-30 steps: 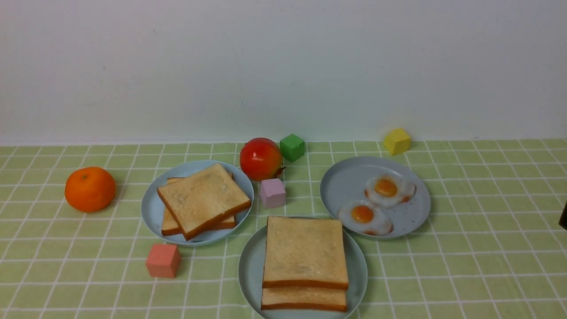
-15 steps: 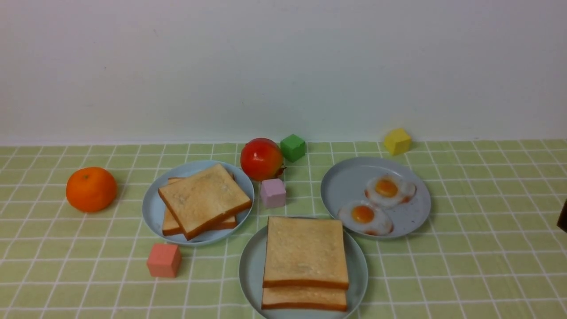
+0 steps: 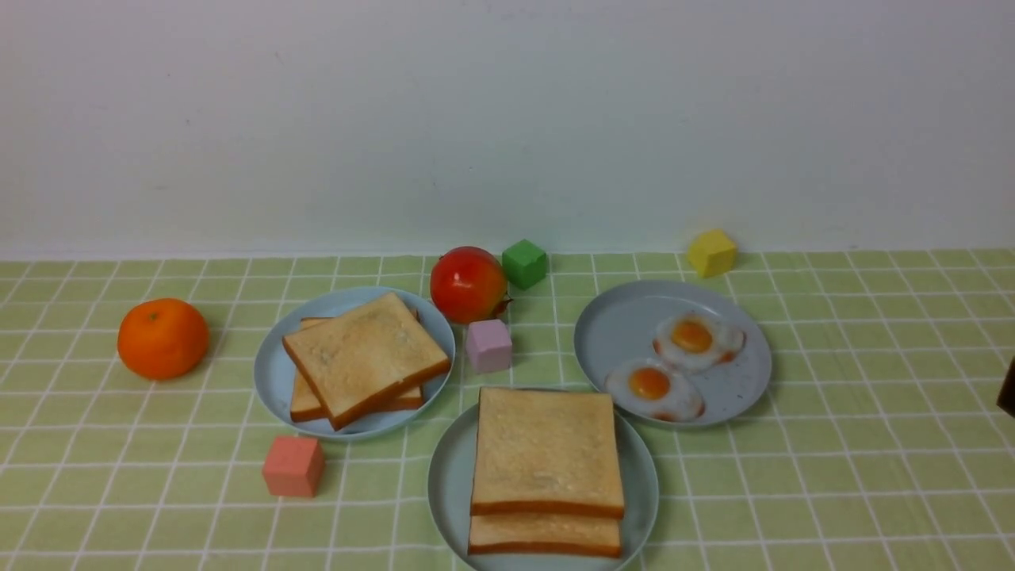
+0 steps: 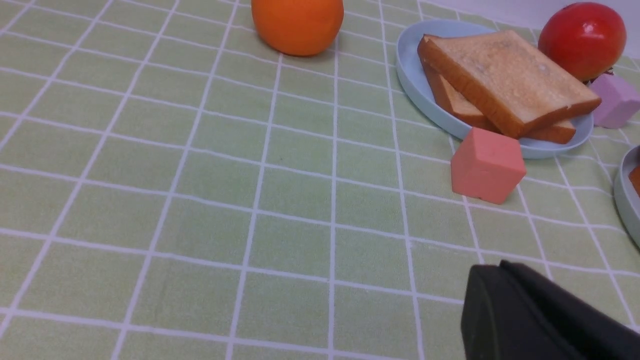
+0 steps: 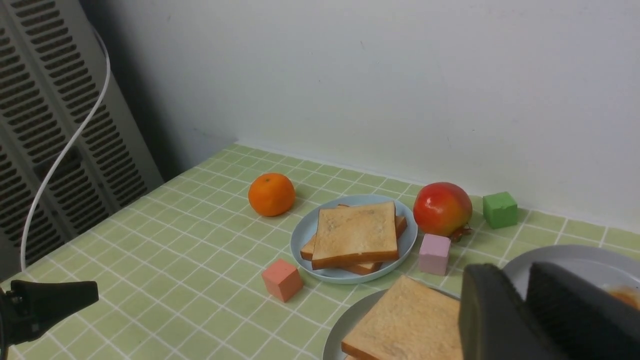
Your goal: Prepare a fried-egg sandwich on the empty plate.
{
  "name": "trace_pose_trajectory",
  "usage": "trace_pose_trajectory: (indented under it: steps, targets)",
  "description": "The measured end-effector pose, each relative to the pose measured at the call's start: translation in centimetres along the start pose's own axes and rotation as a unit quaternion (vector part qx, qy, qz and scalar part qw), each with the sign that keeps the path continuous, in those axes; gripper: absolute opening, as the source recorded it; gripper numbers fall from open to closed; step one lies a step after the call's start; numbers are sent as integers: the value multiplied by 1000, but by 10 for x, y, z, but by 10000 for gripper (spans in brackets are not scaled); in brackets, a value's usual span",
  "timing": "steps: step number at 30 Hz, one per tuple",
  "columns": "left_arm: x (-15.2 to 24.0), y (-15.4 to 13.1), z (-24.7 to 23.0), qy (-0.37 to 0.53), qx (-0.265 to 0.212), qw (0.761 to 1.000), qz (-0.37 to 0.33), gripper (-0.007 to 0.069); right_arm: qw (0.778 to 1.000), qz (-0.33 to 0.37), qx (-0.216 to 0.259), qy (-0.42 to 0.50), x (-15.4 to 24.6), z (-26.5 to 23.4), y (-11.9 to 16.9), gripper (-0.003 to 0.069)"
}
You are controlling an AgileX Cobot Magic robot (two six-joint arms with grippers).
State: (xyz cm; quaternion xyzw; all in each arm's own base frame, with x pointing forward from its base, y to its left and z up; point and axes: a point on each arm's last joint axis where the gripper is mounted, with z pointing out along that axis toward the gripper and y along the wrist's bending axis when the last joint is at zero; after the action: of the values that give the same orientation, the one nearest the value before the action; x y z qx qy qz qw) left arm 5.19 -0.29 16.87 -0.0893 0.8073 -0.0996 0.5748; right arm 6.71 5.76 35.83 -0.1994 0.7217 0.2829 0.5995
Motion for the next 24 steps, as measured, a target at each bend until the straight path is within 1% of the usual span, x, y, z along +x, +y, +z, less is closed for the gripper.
trace_pose_trajectory:
  steps: [7,8,10,12,13,15,18,19,20,22,24]
  targets:
    - [0,0,0,0,0,1000,0,-10,1000,0,3,0,0,0,0,142]
    - [0,0,0,0,0,1000,0,-7,1000,-3,13,-2,0,0,-2,145]
    - [0,0,0,0,0,1000,0,-5,999,-19,41,-3,0,-1,-7,148]
    - [0,0,0,0,0,1000,0,-2,996,-28,82,-5,5,-4,-15,152]
    - [0,0,0,0,0,1000,0,-2,995,-28,94,-7,6,-6,-17,153]
    - [0,0,0,0,0,1000,0,-1,991,-16,136,-7,17,-10,-25,155]
    - [0,0,0,-1,0,1000,0,1,978,13,206,-8,46,-19,-37,158]
    - [0,0,0,-1,0,1000,0,1,977,16,210,-5,51,-18,-38,158]
    - [0,0,0,-1,0,1000,0,1,971,22,237,-7,64,-23,-41,159]
    - [0,0,0,-1,0,1000,0,3,964,32,264,7,91,-24,-47,162]
    - [0,0,0,-1,0,1000,0,4,961,37,274,21,113,-24,-51,165]
